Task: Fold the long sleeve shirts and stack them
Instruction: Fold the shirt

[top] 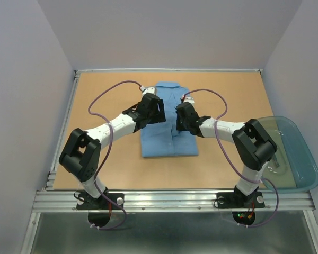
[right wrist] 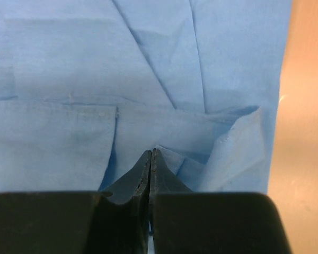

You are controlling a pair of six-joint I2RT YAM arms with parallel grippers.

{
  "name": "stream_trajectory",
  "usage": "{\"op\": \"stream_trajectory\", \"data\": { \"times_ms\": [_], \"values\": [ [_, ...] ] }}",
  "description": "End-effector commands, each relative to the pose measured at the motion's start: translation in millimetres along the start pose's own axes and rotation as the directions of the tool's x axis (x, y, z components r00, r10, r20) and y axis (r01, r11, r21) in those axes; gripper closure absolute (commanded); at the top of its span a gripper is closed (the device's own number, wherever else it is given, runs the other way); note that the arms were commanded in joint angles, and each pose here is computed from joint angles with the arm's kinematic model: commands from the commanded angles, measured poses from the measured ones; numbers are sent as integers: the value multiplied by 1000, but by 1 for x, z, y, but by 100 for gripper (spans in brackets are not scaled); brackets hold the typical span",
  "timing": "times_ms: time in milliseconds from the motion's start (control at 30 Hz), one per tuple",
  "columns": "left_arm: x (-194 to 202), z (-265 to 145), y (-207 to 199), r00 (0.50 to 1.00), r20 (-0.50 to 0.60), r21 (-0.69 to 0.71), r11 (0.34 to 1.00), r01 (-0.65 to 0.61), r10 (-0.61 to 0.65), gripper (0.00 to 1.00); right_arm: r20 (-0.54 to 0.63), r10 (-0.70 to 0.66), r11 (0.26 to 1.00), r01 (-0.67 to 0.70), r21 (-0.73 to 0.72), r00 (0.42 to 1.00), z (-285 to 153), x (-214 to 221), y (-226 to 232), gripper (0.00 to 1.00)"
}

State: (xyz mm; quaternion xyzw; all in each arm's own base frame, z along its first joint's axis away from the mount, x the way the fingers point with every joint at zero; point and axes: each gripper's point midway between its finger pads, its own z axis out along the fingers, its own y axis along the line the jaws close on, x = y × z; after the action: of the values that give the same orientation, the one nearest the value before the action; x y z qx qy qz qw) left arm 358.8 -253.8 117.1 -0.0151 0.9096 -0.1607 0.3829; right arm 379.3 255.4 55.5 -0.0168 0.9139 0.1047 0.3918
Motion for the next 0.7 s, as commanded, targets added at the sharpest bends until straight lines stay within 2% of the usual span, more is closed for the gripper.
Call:
{"op": "stream_trajectory", "data": {
  "times_ms": [0,333,667],
  "values": [
    [-6,6,-23,999,7,43,998,-52,51,27,55,226,971,-221,-89,972,-4,-5,14,100],
    [11,37,-35,997,-26,-2,997,-72,71,32,-2,425,887,-417,-198,905,0,23,17,99],
    [27,63,-34,987,-62,-103,983,-155,149,35,-13,419,889,-413,-196,908,1,29,16,100]
  ]
}}
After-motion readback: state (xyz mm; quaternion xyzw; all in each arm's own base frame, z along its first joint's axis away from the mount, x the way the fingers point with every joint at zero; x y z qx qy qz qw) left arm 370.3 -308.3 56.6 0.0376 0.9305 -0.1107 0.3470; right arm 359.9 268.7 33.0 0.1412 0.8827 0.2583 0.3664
